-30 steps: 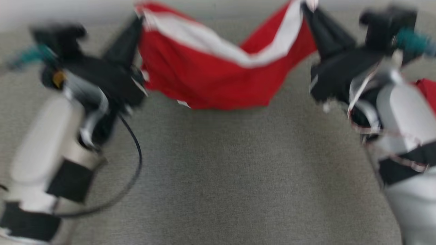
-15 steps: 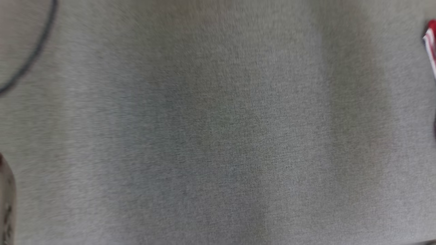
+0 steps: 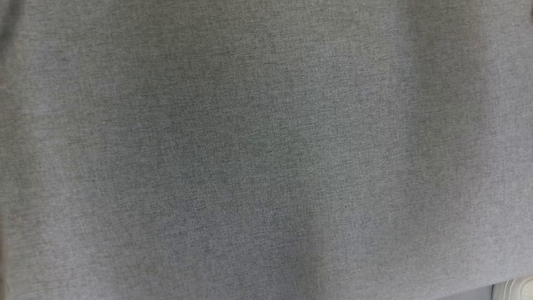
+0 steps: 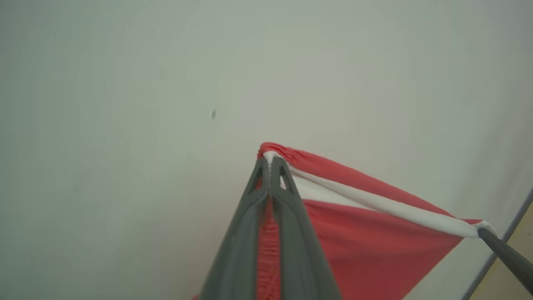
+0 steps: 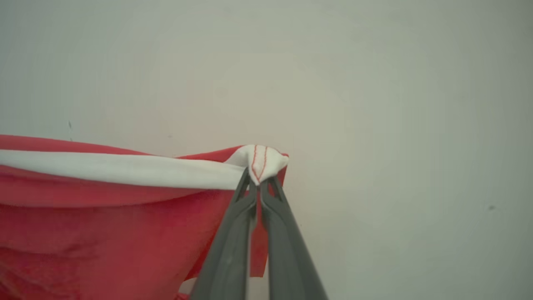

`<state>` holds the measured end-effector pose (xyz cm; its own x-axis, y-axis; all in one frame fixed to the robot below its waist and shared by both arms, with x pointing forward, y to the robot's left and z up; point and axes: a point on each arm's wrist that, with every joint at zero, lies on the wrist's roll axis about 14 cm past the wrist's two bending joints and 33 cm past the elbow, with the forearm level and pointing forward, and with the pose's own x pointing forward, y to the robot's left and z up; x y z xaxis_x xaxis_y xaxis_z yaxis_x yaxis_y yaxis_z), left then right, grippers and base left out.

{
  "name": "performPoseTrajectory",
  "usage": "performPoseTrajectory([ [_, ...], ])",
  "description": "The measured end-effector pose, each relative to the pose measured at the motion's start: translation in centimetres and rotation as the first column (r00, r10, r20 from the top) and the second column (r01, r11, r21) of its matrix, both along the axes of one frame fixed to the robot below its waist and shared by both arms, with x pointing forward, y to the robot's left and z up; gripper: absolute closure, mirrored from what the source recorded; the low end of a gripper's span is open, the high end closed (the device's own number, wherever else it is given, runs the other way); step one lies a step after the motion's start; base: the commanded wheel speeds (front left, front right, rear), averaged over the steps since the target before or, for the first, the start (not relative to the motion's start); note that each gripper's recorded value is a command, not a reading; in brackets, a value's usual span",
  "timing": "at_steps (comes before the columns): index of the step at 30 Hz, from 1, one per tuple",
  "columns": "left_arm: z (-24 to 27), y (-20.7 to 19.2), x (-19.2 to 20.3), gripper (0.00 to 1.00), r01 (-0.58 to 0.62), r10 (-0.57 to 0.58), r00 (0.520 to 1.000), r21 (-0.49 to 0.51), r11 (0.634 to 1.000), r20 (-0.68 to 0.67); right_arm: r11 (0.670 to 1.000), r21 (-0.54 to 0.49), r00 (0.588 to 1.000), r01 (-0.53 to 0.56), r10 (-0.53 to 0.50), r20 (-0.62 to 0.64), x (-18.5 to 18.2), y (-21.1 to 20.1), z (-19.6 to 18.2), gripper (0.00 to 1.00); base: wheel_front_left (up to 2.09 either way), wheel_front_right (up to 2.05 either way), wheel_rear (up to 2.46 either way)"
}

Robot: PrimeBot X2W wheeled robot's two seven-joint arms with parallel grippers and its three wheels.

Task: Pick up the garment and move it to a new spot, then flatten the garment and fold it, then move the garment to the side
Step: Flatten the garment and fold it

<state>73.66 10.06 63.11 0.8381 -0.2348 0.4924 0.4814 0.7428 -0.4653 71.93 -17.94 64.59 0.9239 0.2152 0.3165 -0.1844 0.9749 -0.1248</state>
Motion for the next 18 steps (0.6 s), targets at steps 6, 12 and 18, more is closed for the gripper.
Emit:
performPoseTrajectory([
  [6,-5.2,-1.1,-1.1,1.0,0.044,-0.039,0.993,0.043,0.998,-0.11,0.999,-0.025,0.981,-0.034,0.028,-0.193,-1.0,0.9,-6.5,1.0,0.0,0.0,0.0],
  [12,-8.0,-1.9,-4.4,1.0,0.109,-0.098,0.975,0.048,0.993,-0.201,0.997,-0.041,0.956,-0.071,0.057,-0.287,-4.0,0.5,-7.7,1.0,0.0,0.0,0.0],
  [18,-9.5,-2.0,-9.4,1.0,0.183,-0.164,0.944,0.042,0.982,-0.287,0.995,-0.011,0.893,-0.097,0.082,-0.443,-9.3,-0.1,-9.8,1.0,0.0,0.0,0.0],
])
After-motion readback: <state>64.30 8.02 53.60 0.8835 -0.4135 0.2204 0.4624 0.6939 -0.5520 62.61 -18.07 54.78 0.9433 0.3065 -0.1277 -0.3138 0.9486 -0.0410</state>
